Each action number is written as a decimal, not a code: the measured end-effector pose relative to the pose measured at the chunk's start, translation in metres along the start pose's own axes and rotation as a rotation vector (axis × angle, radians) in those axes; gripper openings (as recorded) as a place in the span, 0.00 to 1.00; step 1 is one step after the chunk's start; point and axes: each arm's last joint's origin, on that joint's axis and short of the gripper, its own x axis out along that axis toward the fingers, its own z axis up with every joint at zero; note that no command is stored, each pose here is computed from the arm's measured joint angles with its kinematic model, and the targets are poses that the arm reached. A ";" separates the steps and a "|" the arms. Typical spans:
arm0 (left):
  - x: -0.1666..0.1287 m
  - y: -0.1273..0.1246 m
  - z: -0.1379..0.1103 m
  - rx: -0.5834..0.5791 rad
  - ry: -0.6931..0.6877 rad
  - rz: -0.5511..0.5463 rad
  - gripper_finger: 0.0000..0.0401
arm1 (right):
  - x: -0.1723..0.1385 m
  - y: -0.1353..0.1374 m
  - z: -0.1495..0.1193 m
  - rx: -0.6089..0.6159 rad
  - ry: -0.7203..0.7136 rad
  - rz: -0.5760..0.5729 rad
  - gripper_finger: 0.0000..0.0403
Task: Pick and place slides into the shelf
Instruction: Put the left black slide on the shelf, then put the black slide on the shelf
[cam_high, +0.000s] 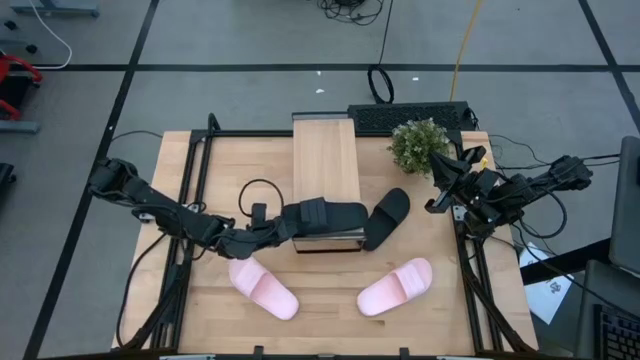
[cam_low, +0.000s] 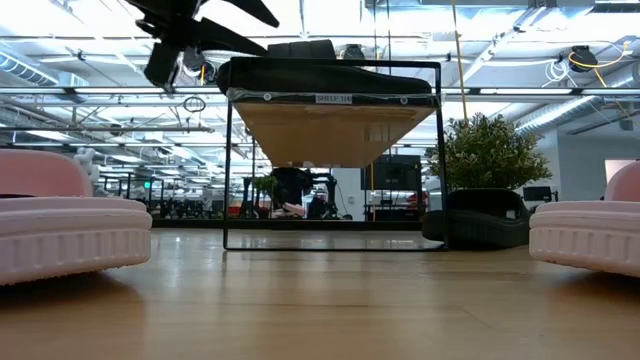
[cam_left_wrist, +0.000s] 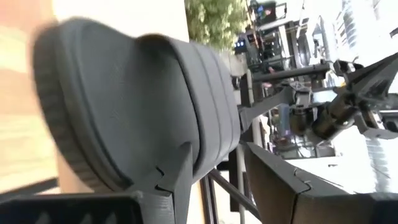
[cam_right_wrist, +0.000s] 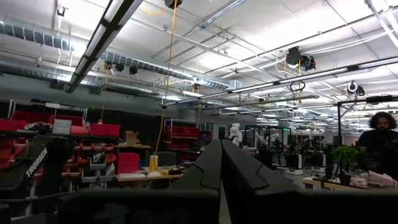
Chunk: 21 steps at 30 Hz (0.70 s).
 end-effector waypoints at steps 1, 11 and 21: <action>-0.003 -0.001 0.001 0.007 -0.009 -0.002 0.35 | 0.000 0.000 0.000 0.000 0.000 0.000 0.00; -0.032 -0.010 0.017 0.052 -0.077 0.020 0.35 | 0.000 0.000 0.000 -0.022 0.001 -0.002 0.00; -0.067 -0.015 0.036 0.115 -0.140 0.028 0.35 | -0.015 0.003 -0.012 -0.272 0.360 -0.141 0.00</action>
